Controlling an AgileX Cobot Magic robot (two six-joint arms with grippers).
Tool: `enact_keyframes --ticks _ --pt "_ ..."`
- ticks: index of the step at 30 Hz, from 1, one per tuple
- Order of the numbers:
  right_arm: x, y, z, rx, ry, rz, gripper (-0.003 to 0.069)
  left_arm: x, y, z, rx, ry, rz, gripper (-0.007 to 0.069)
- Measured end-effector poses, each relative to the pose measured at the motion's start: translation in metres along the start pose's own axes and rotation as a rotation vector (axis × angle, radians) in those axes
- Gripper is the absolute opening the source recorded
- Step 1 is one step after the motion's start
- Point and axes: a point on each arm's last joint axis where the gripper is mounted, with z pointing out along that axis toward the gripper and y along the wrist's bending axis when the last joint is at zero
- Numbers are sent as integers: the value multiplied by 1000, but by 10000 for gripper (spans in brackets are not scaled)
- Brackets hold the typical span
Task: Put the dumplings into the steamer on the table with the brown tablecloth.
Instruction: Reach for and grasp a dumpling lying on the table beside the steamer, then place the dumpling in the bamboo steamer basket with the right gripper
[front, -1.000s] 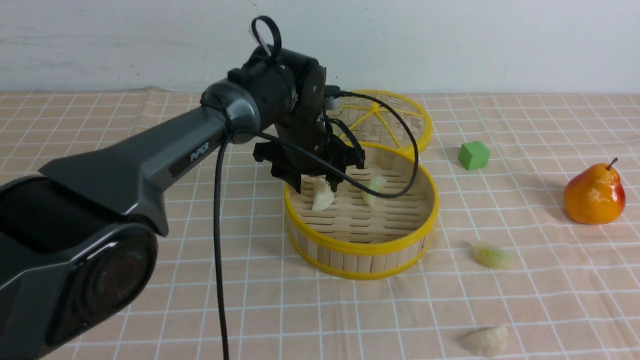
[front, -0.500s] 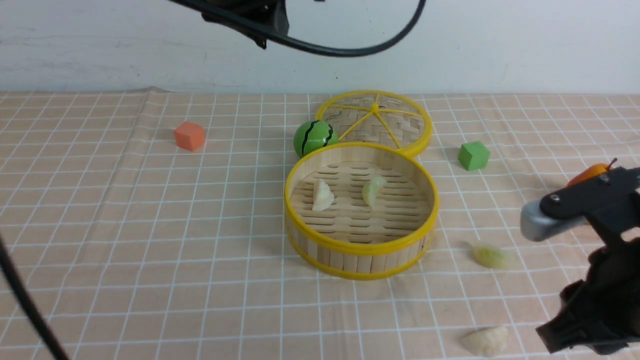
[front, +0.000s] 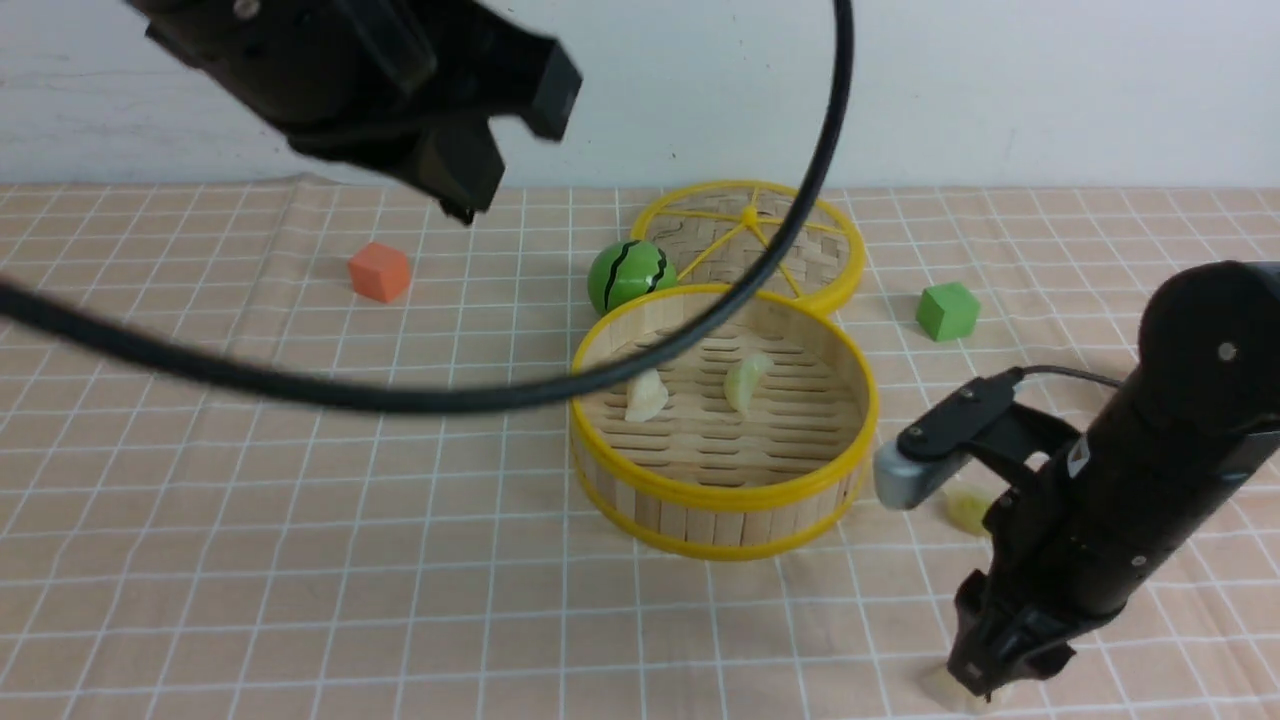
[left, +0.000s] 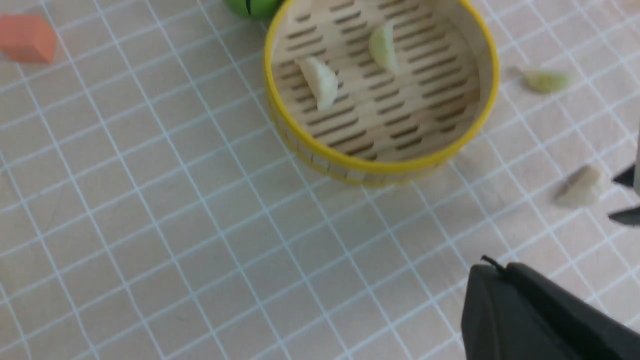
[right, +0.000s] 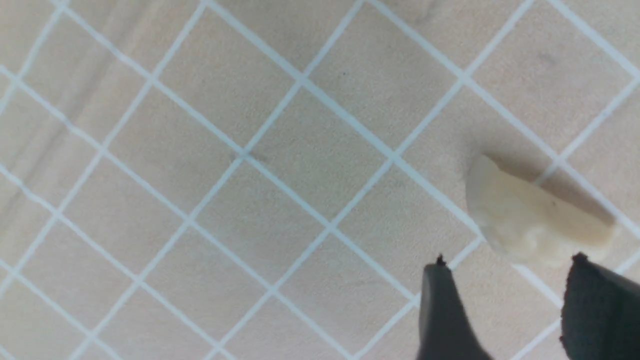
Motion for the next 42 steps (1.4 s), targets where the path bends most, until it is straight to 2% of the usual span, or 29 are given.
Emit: enact_keyframes --ticks 3,6,12,17,20,21,22,28,33,38,42 --pt "-2 -9 14 55 37 -109 449 27 3 -4 -2 47 17 -14" --pt "-4 -15 25 88 56 -170 497 42 6 -7 -6 65 28 -14" --pt "-5 -19 45 62 99 -282 509 60 9 -16 -9 69 38 -14" --pt "-4 -21 56 38 126 -310 466 61 9 -15 -12 72 41 -14" --pt "-5 -22 56 50 124 -297 357 61 9 -16 -12 71 41 -14" --pt "-4 -23 56 61 128 -280 274 61 9 -16 -12 71 42 -14" --pt "-5 -23 56 65 130 -267 258 61 9 -16 -12 71 42 -14" --pt "-20 -25 42 84 92 -162 246 62 9 -16 -12 70 42 -14" --pt "-55 -13 -3 57 -38 -50 244 69 11 -20 -20 70 41 -14" --pt "-96 9 -33 49 -200 3 244 99 18 -31 -42 70 -3 -14" --pt "-126 16 -32 50 -295 51 244 132 24 -40 -45 53 -43 -14"
